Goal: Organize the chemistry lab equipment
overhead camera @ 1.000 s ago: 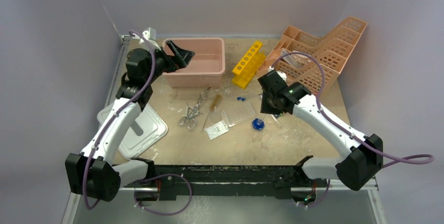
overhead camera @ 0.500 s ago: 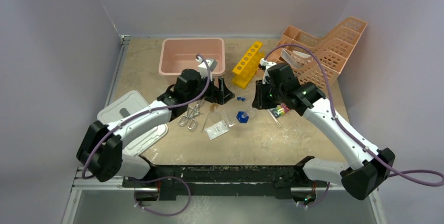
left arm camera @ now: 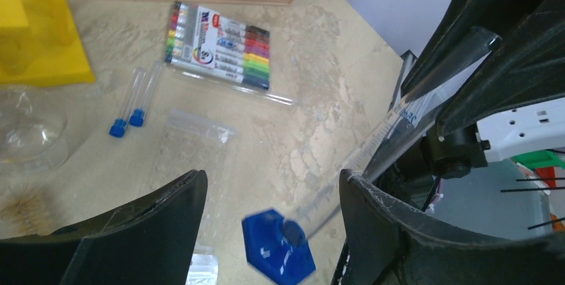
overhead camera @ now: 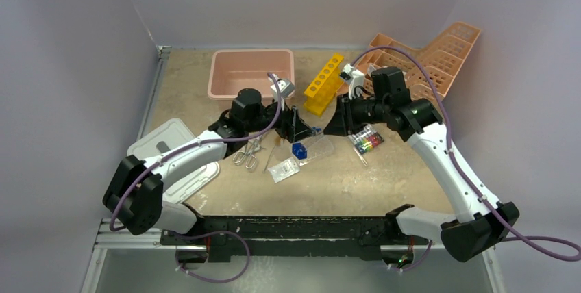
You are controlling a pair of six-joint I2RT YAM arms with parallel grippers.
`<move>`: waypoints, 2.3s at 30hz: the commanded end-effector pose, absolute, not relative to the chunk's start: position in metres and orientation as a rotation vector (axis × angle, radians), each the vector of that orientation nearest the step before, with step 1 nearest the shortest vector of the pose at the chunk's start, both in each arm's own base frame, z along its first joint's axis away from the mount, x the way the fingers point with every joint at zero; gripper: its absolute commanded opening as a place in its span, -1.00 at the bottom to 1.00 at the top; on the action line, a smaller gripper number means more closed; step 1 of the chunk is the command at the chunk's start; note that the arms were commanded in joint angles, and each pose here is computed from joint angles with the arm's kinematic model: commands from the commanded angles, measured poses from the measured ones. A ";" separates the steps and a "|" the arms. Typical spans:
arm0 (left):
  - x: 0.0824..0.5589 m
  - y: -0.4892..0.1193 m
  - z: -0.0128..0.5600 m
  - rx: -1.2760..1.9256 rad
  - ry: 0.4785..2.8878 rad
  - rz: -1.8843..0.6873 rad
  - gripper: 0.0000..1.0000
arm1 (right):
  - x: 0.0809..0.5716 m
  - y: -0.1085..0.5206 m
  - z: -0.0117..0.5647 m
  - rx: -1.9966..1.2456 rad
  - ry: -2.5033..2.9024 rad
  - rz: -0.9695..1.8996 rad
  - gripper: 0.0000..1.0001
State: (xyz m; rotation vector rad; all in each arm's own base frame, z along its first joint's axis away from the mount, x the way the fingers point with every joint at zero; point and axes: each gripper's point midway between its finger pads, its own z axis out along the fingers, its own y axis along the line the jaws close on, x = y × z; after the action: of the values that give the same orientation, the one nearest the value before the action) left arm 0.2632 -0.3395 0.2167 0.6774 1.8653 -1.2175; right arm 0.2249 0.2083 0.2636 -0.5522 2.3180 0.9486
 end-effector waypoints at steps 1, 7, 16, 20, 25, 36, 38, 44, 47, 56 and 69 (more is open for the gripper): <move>0.256 -0.352 0.256 0.828 1.644 -1.231 0.37 | 0.208 0.228 0.290 -0.707 2.203 1.155 -0.69; 0.238 -0.346 0.253 1.016 1.641 -1.196 0.26 | 0.208 0.232 0.294 -0.727 2.187 1.180 -0.69; 0.256 -0.317 0.261 1.006 1.679 -0.922 0.37 | 0.219 0.223 0.273 -0.686 2.243 1.063 -0.69; 0.246 -0.324 0.261 1.061 1.683 -1.000 0.37 | 0.228 0.218 0.262 -0.658 2.279 0.992 -0.70; 0.221 -0.335 0.273 1.134 1.583 -1.173 0.35 | 0.231 0.224 0.270 -0.690 2.244 1.031 -0.70; 0.206 -0.345 0.242 1.274 1.649 -1.227 0.07 | 0.212 0.242 0.292 -0.812 2.171 1.242 -0.74; 0.206 -0.345 0.237 1.282 1.663 -1.225 0.02 | 0.212 0.243 0.292 -0.821 2.168 1.251 -0.75; 0.202 -0.345 0.241 1.310 1.644 -1.238 -0.61 | 0.210 0.243 0.287 -0.827 2.184 1.237 -0.74; 0.200 -0.346 0.243 1.319 1.634 -1.257 -1.00 | 0.211 0.243 0.285 -0.829 2.188 1.231 -0.68; 0.212 -0.339 0.251 1.243 1.676 -1.225 -1.00 | 0.238 0.238 0.327 -0.645 2.064 1.106 0.66; 0.334 -0.238 0.322 0.281 1.647 -0.829 -1.00 | 0.361 0.144 0.418 0.297 1.599 0.592 0.53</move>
State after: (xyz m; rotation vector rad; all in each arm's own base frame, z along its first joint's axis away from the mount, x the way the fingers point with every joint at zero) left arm 0.2908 -0.2688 0.2683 0.6537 1.7774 -0.9794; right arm 0.3206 0.1891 0.3705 -0.0702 1.8791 0.7255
